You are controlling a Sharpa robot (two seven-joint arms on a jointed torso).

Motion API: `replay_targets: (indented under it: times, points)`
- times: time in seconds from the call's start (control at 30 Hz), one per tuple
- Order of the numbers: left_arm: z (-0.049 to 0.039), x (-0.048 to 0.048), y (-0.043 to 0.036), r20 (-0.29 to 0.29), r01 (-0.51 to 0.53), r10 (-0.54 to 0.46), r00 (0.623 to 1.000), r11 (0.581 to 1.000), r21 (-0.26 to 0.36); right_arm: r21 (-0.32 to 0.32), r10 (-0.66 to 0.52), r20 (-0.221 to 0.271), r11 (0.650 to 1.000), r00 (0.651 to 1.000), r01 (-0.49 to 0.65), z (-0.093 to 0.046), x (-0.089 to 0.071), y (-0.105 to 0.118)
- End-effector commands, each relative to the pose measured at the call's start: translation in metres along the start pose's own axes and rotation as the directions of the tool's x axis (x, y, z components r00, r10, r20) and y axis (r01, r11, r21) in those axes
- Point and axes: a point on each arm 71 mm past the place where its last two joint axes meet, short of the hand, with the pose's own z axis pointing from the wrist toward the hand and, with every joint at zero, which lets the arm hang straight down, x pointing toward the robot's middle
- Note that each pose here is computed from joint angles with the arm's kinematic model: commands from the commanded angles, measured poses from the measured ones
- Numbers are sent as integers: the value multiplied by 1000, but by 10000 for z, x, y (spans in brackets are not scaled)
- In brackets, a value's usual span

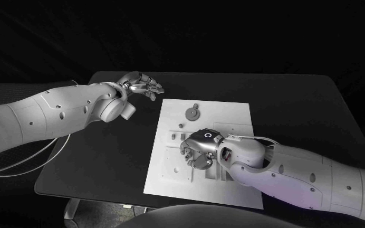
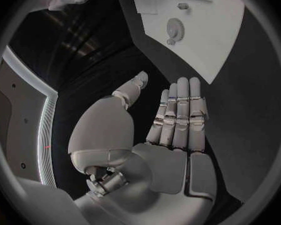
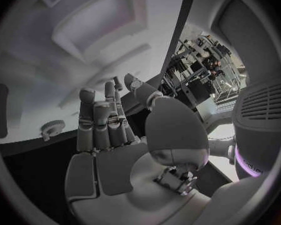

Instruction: Assemble the parts on the task board

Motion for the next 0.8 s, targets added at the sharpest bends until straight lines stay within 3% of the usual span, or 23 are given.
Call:
replay_targets:
  times: [0.03,0.6,0.8]
  points:
    - [3,8,-15,-7,3,-3,1000,1000,6,-18,16,28,1000,999,-15,-7,-22,36]
    - [1,2,-9,-7,3,-3,1000,1000,2,8,10,28,1000,1000,-10,-36,-14,-25]
    - [-3,-8,-3,-6,2,-2,1000,1000,1,25,9,39,1000,999,-10,-133,-24,-99]
